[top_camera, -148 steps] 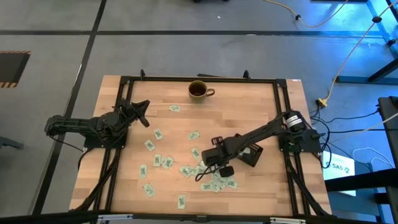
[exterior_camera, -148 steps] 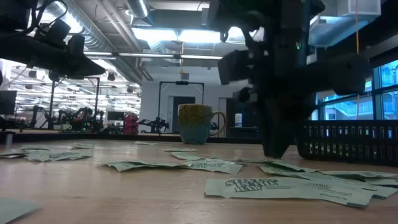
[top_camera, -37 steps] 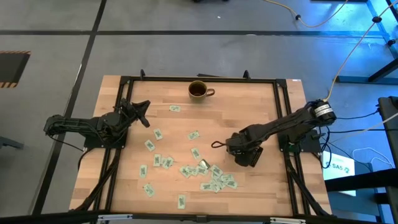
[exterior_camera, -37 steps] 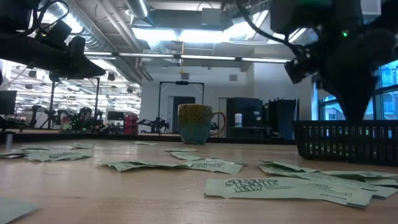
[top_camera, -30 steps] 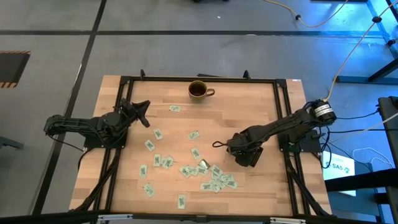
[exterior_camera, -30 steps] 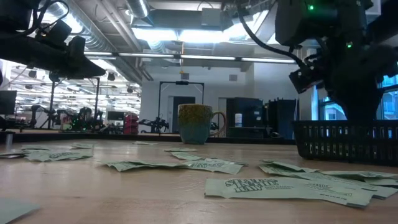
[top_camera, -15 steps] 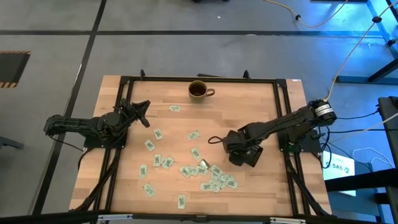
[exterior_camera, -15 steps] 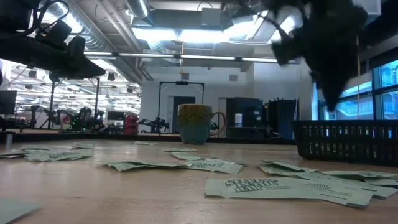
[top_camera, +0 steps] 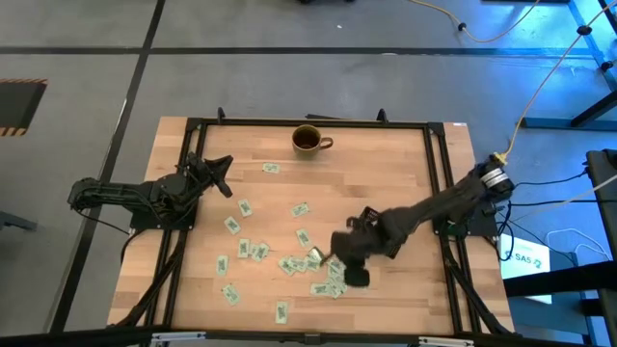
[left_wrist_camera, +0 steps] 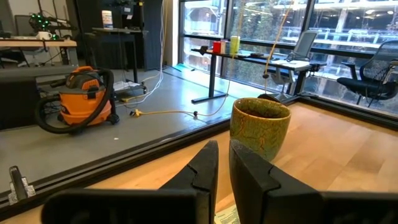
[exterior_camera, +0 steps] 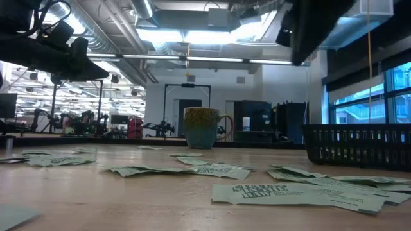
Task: Pick and place Stevia / Truvia into bins
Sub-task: Put the stevia packet into the black bin
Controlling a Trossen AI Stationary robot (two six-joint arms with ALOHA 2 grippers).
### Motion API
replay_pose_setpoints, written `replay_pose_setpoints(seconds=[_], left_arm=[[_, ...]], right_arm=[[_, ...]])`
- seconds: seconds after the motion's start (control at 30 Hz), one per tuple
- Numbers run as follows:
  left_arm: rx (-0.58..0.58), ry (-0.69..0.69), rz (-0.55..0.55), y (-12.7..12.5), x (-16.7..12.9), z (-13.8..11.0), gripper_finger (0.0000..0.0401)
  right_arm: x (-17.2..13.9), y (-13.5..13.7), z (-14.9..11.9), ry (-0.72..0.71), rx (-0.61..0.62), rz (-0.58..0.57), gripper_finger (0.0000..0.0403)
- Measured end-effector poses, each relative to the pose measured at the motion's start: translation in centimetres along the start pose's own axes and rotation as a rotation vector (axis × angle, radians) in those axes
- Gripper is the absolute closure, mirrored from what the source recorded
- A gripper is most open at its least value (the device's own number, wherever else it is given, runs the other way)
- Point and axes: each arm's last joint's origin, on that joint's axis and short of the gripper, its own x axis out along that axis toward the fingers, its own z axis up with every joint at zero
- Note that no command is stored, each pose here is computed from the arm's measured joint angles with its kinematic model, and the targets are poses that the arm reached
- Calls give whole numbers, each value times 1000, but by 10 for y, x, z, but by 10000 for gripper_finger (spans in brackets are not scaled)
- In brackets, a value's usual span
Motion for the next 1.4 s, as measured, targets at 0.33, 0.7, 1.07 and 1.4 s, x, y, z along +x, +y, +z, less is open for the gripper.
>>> replay_pose_setpoints(seconds=[0.33,0.7,1.07,1.4], left_arm=[[0,-1,3,0,0,0,368],[0,0,3,0,0,0,368],[0,0,-2,0,0,0,368],[0,0,-3,0,0,0,368]], right_arm=[[48,29,-19,228,119,-193,318],[77,32,-29,268,271,-251,318],[90,24,-42,302,611,-267,318],[100,17,-54,313,681,-250,319]])
